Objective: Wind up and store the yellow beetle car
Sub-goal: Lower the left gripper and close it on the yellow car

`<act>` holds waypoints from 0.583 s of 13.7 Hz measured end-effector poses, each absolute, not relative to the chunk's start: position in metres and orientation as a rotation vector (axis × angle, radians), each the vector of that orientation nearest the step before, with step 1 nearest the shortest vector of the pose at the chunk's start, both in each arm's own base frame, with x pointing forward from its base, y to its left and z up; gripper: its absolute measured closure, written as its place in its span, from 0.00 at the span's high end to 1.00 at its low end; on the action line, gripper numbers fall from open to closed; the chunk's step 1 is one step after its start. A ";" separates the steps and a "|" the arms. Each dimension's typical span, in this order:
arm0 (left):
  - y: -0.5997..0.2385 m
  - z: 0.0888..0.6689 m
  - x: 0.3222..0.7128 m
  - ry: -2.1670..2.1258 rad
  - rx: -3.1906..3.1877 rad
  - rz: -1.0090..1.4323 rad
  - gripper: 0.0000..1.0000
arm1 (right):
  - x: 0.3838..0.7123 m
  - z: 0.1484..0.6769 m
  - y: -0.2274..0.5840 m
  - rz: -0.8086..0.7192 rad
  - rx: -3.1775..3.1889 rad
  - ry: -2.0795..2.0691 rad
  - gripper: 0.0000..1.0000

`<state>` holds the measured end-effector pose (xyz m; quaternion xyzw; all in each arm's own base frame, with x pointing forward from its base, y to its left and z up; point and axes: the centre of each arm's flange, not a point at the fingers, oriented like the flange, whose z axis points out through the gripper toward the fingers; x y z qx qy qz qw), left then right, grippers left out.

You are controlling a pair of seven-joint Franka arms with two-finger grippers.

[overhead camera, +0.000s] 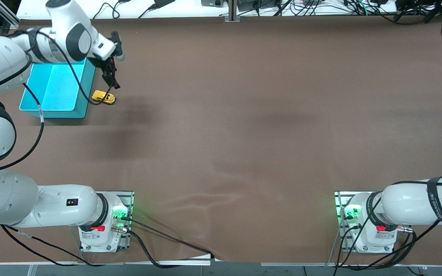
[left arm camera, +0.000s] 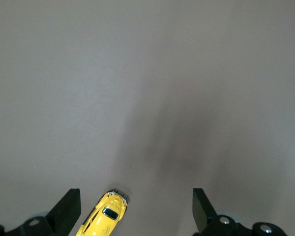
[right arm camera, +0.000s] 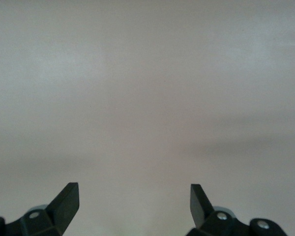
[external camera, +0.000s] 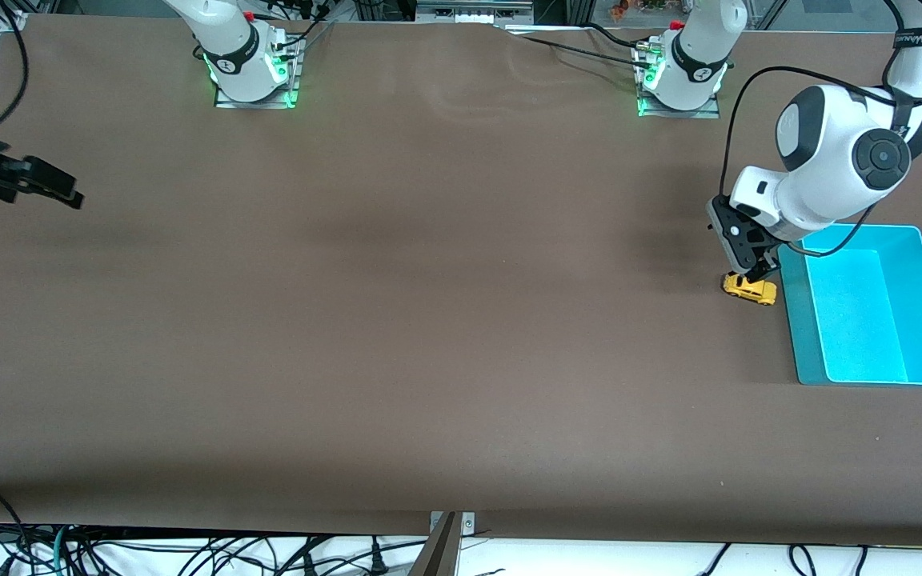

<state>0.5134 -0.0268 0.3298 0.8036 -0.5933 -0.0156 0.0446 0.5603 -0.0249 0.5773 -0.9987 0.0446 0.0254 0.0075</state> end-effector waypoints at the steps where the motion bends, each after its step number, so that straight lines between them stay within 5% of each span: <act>1: -0.022 0.322 0.508 -1.826 2.440 -0.056 1.00 | 0.562 0.574 -0.022 0.080 -3.119 0.134 1.00; 8: 0.020 0.296 0.491 -1.898 2.391 -0.033 1.00 | 0.563 0.576 -0.015 0.073 -3.119 0.114 1.00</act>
